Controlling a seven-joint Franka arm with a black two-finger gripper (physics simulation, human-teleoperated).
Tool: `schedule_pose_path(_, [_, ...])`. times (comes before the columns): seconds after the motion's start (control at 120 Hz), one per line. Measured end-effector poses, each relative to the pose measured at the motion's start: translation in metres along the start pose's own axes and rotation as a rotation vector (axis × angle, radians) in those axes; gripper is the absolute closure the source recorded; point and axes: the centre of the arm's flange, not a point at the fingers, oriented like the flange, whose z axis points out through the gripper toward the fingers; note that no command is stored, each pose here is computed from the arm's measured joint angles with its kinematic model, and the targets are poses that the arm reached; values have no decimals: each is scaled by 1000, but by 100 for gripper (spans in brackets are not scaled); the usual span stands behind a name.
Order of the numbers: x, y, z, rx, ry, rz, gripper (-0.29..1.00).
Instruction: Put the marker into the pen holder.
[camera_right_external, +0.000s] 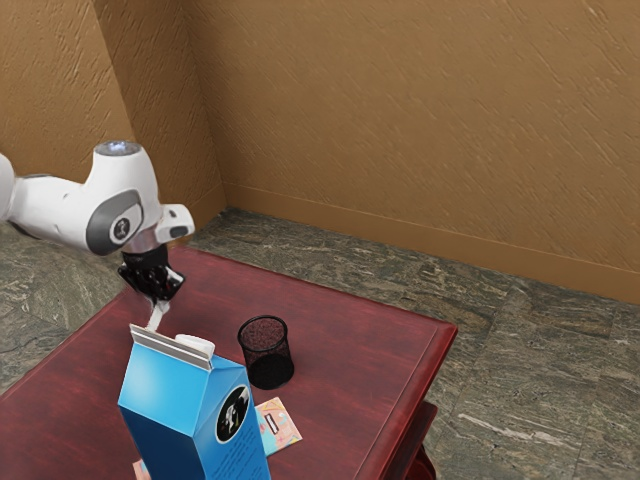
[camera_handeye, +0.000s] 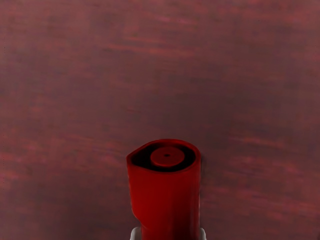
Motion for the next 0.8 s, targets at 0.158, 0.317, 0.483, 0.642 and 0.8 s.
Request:
schedule_pose_path(0.158, [4,7,-33,-7,128,0,79])
schedule_pose_path(0.317, [-8,27,-64,-31,287,15,79])
schedule_pose_path(0.483, [-46,62,-103,-65,427,53,79])
schedule_pose_path(0.642, [-75,110,-123,-97,490,97,79])
schedule_pose_path(0.8, [-96,135,-131,-117,514,94,79])
